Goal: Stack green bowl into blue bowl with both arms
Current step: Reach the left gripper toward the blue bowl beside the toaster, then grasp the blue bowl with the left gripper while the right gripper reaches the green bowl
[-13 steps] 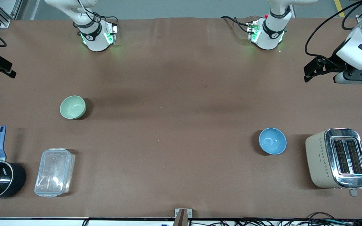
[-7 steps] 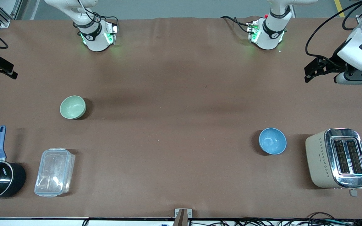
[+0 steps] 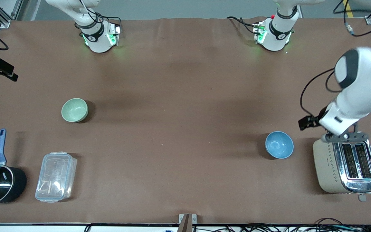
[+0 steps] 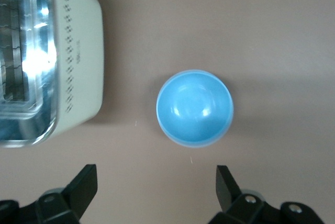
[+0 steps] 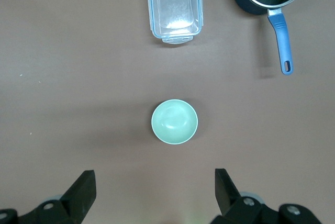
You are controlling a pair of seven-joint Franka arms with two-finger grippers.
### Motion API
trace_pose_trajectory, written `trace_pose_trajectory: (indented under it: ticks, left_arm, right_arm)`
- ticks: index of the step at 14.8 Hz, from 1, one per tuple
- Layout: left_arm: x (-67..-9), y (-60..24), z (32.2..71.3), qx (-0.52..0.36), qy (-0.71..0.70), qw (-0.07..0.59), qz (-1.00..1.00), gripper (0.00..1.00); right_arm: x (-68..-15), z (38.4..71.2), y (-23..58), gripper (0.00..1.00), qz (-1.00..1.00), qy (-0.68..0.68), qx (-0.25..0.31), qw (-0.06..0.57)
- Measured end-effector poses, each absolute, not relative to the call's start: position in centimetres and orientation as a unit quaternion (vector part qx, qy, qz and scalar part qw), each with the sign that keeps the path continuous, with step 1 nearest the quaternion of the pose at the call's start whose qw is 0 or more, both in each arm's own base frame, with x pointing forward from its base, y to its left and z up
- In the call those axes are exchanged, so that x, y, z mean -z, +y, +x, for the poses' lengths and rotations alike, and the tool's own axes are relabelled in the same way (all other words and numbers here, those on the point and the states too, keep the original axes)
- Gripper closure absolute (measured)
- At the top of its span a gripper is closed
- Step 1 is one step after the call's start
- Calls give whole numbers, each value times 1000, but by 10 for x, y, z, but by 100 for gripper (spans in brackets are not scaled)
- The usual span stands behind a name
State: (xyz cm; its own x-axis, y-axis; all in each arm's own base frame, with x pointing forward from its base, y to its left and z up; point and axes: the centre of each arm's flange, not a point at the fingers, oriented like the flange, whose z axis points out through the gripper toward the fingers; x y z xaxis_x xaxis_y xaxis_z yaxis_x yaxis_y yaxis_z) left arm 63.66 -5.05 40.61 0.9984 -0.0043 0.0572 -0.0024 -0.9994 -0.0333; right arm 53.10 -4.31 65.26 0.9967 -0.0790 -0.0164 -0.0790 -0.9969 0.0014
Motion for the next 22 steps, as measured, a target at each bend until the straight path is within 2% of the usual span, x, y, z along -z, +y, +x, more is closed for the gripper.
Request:
trace_pose_trajectory:
  ticks: [2,5,6,8,12,16,19,22]
  left_arm:
    - [-350,-36,643,36,1,23,-999,0]
    - [-294,-31,651,40,5,23,-999,0]
    - [-279,-31,652,39,6,21,-999,6]
    - [-253,-33,652,30,6,19,-999,10]
    - [-216,-34,650,21,7,15,-1000,51]
    - [-209,-47,656,25,14,7,-1000,89]
    - [-231,-104,667,48,18,-25,-998,95]
    - [-247,-210,656,56,-13,-56,-997,95]
  right_arm:
    - [-634,535,-61,0,998,-56,12,-1]
    - [-578,540,-92,0,996,-83,29,-7]
    - [-554,541,-100,0,995,-89,31,-15]
    - [-500,540,-117,0,995,-90,29,-29]
    - [-392,523,-126,0,995,-89,22,-33]
    - [-330,518,-132,0,995,-84,43,-31]
    - [-288,515,-144,2,993,-96,68,-31]
    - [-246,511,-154,4,990,-101,91,-27]
